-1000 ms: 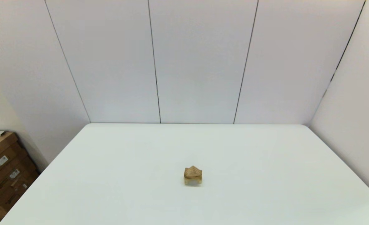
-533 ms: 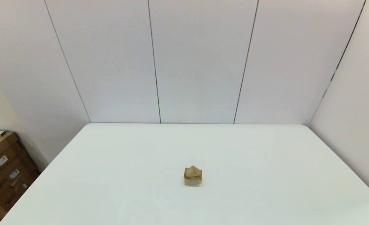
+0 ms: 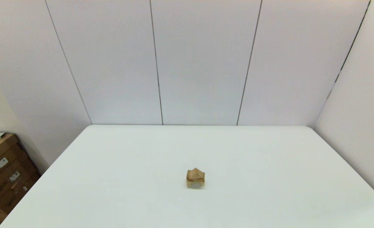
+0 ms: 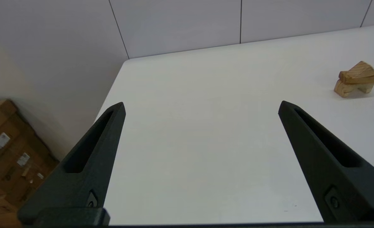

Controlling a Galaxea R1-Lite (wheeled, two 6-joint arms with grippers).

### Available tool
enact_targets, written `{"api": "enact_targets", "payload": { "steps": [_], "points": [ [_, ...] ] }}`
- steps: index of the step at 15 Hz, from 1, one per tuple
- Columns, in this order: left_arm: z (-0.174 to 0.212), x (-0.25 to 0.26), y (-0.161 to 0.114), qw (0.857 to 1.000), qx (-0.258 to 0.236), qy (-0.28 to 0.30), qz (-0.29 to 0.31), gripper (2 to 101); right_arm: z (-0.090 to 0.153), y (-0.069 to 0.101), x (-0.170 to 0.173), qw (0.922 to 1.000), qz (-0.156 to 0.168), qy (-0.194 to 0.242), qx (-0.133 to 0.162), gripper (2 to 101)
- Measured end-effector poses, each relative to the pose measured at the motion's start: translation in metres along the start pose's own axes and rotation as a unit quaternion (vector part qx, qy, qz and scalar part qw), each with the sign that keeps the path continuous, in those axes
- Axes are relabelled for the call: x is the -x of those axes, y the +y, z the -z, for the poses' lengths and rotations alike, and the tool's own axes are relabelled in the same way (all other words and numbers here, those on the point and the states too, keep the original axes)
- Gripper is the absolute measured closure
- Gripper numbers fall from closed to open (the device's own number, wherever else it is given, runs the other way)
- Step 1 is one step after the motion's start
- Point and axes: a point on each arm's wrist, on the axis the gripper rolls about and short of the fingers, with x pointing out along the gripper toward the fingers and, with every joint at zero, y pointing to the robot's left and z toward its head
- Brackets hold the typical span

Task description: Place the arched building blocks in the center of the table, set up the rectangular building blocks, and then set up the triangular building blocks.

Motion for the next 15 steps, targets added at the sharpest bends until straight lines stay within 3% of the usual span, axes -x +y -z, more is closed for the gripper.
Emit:
{"api": "enact_targets", "payload": {
  "steps": [9, 15],
  "points": [
    [0.0001, -0.0001, 0.0009, 0.999, 0.042, 0.0, -0.02, 5.4, 0.0, 0.0, 0.0, 1.0, 0.0, 0.0, 0.0, 4.3],
    [0.0001, -0.0001, 0.0009, 0.999, 0.042, 0.0, -0.02, 5.4, 0.0, 0.0, 0.0, 1.0, 0.0, 0.0, 0.0, 4.3]
  ]
}}
